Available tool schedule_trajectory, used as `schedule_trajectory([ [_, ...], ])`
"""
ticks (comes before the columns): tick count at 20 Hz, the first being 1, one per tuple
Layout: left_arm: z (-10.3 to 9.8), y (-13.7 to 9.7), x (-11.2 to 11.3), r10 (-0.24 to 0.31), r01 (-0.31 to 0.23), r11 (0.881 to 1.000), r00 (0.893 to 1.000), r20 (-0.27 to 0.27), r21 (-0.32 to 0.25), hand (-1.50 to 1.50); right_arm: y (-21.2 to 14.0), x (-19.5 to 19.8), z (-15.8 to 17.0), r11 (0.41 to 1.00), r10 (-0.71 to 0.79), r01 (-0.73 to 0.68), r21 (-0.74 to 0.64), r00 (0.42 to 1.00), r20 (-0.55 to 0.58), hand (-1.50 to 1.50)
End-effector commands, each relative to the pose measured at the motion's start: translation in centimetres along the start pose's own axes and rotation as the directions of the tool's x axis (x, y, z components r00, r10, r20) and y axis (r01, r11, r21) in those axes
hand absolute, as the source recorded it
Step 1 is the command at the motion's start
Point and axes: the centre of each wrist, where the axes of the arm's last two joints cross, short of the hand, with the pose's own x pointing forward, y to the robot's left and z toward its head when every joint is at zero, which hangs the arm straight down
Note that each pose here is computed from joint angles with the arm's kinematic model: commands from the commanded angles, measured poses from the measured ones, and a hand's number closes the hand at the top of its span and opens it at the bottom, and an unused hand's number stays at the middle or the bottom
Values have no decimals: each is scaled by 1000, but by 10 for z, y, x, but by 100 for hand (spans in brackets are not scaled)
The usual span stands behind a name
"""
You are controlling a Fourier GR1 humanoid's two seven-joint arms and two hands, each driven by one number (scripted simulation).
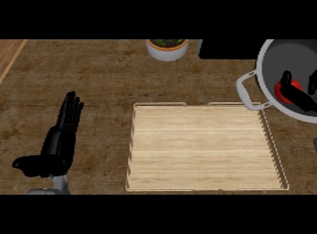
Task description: Pick the tomato from the tray and place it in the pot
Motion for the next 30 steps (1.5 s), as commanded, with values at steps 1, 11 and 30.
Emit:
schedule_trajectory([
  [1, 5, 2, -13, -14, 14, 1000, 1000, 3, -3, 0, 13, -24, -19, 996, -7, 9, 88, 1000, -22, 150],
  [11, 4, -10, -2, 8, -7, 999, 1000, 3, -31, 0, 38, -78, -3, 955, 92, 1, 298, 950, -299, -150],
  [30, -7, -14, -1, 15, -14, 1000, 1000, 14, -8, 0, -6, -129, -26, 654, -756, 731, -194, 635, -158, -150],
])
